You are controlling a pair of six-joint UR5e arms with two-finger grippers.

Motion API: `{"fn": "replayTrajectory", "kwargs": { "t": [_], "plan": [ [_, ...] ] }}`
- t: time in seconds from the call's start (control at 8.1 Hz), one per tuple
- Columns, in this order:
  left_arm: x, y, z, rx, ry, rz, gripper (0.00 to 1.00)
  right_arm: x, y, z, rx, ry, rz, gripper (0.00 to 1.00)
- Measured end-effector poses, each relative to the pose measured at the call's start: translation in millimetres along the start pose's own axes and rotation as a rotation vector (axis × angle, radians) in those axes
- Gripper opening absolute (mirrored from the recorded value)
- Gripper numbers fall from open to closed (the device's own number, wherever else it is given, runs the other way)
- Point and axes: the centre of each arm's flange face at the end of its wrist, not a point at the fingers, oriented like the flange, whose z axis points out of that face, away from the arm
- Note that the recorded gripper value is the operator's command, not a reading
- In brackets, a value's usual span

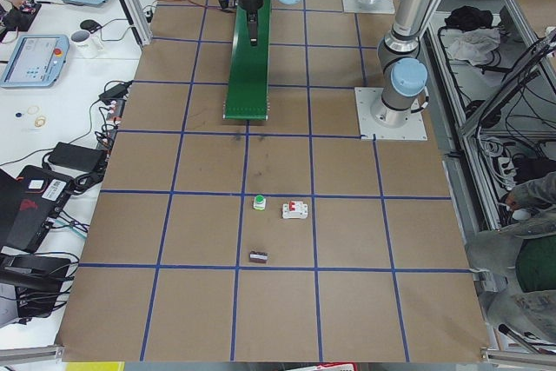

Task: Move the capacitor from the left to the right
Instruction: 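Lower the left gripper toward the brown capacitor beside the green button, then descend the open left gripper over the brown capacitor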

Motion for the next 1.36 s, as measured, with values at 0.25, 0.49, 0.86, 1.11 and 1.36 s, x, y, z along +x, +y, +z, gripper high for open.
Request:
{"fn": "replayTrajectory", "kwargs": {
  "t": [0.25,0.49,0.86,1.11,1.36],
  "plan": [
    [-32,-6,3,-0.006,0.001,-0.080,1.00,0,0,0,0.000,0.000,0.000,1.00],
    [-124,-15,7,-0.016,0.005,-0.257,1.00,0,0,0,0.000,0.000,0.000,1.00],
    [-266,-2,14,-0.018,0.008,-0.470,1.00,0,0,0,0.000,0.001,0.000,1.00],
    [-369,26,30,-0.001,-0.011,-0.476,1.00,0,0,0,0.000,0.001,0.000,1.00],
    [-449,49,60,0.016,-0.069,-0.351,1.00,0,0,0,0.000,0.001,0.000,1.00]
  ]
}}
